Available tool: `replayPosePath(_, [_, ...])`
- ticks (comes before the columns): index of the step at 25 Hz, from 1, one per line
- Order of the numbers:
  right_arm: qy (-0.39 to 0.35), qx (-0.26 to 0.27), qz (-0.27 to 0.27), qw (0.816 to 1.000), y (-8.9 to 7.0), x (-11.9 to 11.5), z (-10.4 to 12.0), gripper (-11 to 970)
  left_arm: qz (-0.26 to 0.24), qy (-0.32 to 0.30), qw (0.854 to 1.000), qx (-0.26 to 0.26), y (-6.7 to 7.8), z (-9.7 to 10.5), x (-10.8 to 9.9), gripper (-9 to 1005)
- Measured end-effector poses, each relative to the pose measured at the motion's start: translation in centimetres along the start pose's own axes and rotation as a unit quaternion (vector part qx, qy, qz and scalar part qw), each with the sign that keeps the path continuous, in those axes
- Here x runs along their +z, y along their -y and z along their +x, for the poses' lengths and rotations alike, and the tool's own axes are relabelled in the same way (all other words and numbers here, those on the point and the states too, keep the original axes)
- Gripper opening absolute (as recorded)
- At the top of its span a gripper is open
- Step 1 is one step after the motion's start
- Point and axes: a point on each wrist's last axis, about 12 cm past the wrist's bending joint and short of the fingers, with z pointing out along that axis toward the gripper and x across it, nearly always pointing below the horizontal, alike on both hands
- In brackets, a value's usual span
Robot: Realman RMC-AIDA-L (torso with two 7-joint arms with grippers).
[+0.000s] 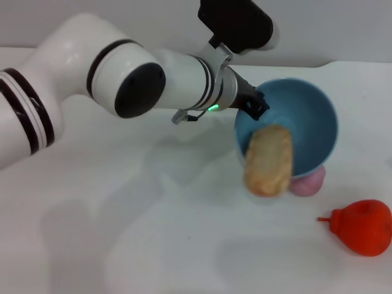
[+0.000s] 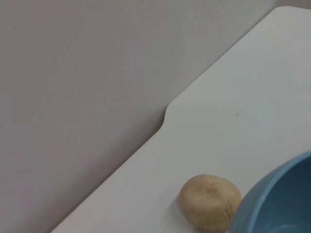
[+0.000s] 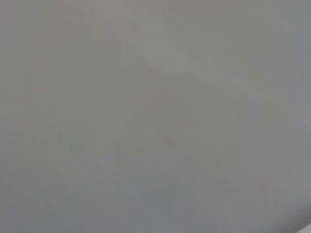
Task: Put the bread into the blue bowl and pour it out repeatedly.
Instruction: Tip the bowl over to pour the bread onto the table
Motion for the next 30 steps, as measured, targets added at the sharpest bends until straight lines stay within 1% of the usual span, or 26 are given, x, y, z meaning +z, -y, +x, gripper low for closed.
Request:
replayPosePath(3, [0.004,0.002,-0.013,1.0,-0.3,-0.1,0.0,404,-0.002,0.008,1.0,0.002,0.3,0.2,0.3,-1])
replayPosePath(6, [0.008,0.003,-0.015,1.0,-0.4,-0.3,0.0,404,-0.006,0.025,1.0,0.005,0.3,0.3,0.6,-1])
replayPosePath(9, [0.009,0.005,-0.014,1.0,-0.4,-0.5,0.1,403,-0.009,0.049,0.999,0.012,0.5,0.4,0.8,-1])
replayPosePath(12, [0.01,0.005,-0.017,1.0,-0.5,-0.6,0.1,403,-0.013,0.086,0.996,0.021,0.8,0.5,1.0,0])
replayPosePath(17, [0.023,0.013,-0.014,1.0,-0.5,-0.9,0.2,402,-0.022,0.167,0.985,0.045,1.4,1.2,1.2,0])
replayPosePath(20, [0.066,0.03,0.011,0.997,0.0,-1.9,0.4,400,-0.03,0.199,0.978,0.049,1.2,1.4,1.1,0])
replayPosePath(22, [0.091,0.028,0.025,0.995,0.1,-2.8,0.5,399,-0.033,0.215,0.975,0.048,1.1,1.5,1.0,0])
replayPosePath(25, [0.106,0.026,0.035,0.993,0.2,-3.5,0.8,398,-0.038,0.248,0.967,0.045,1.2,1.7,0.6,0])
replayPosePath(30, [0.109,0.032,0.037,0.993,0.2,-3.6,1.0,396,-0.047,0.294,0.953,0.055,1.1,2.3,0.2,-1])
